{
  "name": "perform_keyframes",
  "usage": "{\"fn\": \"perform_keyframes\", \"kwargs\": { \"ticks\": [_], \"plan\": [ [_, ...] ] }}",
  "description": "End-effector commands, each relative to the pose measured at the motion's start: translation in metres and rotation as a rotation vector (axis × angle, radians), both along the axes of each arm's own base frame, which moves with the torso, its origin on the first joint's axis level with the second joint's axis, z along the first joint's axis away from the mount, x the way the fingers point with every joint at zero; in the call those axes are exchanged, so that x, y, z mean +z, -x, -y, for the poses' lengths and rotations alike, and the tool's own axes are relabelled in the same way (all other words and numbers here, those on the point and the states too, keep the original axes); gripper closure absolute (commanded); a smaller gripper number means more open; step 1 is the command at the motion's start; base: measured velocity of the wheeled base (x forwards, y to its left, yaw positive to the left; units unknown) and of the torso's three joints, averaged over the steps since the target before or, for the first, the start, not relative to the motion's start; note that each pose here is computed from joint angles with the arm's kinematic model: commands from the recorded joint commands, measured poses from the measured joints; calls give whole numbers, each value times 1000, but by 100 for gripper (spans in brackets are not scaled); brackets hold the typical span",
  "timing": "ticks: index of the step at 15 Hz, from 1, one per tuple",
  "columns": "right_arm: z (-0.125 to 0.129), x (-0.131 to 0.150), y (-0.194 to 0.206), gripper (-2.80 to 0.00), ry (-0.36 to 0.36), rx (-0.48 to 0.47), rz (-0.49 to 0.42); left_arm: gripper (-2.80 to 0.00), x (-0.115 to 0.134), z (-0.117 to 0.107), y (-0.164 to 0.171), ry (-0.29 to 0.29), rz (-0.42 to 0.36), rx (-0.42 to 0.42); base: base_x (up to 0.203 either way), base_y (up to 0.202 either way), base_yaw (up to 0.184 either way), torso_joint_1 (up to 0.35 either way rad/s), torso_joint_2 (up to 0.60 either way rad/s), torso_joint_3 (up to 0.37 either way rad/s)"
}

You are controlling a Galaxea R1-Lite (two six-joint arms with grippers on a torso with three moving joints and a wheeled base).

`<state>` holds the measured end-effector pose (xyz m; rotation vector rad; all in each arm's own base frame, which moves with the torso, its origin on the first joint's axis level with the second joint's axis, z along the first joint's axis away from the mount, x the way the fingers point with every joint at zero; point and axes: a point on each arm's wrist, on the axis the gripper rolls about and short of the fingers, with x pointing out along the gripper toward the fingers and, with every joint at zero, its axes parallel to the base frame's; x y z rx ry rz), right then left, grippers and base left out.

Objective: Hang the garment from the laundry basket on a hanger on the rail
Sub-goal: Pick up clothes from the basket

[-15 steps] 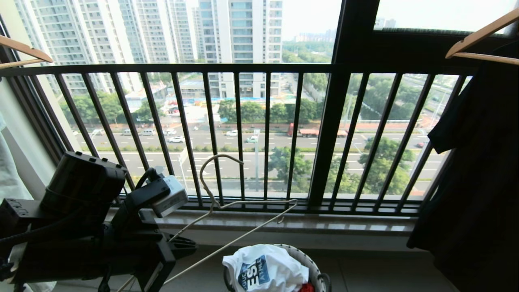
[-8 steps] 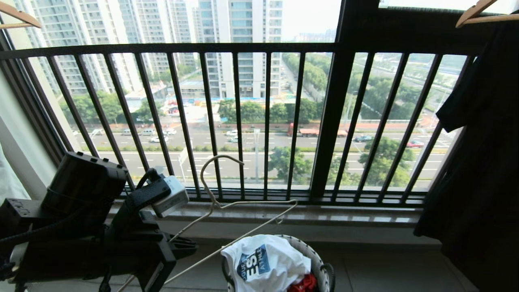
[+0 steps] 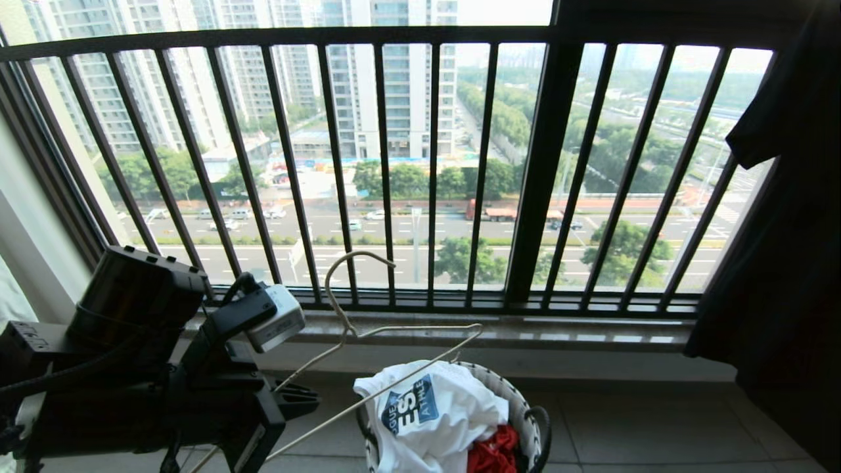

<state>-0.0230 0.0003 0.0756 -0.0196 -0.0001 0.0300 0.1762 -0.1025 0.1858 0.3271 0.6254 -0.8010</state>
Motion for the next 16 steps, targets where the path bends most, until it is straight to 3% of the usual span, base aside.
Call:
{"fn": "perform_keyframes", "kwargs": {
  "ticks": [1,7,16],
  "plan": [
    [0,0,0,0,0,1,-1,0,0,0,0,-1,0,-1,0,0,0,-110,456,341],
    [0,0,0,0,0,1,-1,0,0,0,0,0,1,-1,0,0,0,-64,426,350],
    [0,0,0,0,0,1,-1,0,1,0,0,2,3,-2,0,0,0,-4,38,32]
  ]
}}
